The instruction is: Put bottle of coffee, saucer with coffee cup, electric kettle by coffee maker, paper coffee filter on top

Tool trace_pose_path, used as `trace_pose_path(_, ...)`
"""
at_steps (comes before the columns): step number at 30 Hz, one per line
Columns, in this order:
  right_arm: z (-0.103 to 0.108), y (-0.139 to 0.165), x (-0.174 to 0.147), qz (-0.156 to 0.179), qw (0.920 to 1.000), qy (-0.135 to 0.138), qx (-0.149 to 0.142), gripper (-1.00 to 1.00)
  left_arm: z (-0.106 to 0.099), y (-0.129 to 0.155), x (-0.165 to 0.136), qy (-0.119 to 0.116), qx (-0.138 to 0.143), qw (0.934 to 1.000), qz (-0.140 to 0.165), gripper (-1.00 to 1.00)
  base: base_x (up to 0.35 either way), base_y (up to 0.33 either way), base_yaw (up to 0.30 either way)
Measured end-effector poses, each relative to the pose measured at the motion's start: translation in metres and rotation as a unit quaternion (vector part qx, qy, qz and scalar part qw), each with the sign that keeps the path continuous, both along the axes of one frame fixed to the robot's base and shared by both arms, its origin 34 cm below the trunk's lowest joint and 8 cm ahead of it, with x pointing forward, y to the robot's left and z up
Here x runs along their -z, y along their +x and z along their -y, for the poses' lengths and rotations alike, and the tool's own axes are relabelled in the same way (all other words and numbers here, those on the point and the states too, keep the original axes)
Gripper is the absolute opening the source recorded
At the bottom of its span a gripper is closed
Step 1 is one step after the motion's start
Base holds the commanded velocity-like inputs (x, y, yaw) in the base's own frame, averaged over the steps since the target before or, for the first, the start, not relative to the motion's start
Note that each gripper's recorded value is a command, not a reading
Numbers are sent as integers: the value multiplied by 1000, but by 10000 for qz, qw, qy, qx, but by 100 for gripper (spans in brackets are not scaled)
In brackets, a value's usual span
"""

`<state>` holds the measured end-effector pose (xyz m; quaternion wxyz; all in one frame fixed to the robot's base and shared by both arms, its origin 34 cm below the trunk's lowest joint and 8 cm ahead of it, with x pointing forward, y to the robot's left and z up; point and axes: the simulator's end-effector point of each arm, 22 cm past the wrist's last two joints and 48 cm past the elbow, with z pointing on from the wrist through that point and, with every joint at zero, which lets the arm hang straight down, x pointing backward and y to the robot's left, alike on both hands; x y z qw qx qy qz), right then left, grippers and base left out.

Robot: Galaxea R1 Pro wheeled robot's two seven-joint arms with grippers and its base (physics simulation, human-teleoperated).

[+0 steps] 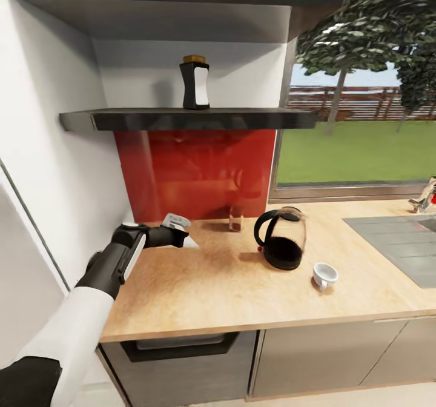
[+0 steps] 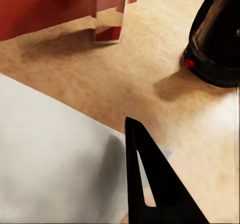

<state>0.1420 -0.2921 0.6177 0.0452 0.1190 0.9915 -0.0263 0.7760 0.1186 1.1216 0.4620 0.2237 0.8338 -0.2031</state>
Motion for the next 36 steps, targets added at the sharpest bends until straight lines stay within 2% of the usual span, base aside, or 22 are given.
trace_pose_path(17,3,-2,0,-27,10000,-18,0,100,-2,-3,12,30,-12,10000,-85,-100,-336,-74,-240)
trace_pose_path(28,2,11,-1,112,9999,-18,-23,100,-3,-2,12,41,-25,10000,-77,-100,-318,-97,-31)
trace_pose_path(36,3,12,-1,125,9999,-22,-21,100,-3,-2,11,40,-23,10000,-67,-100,-55,-22,-79)
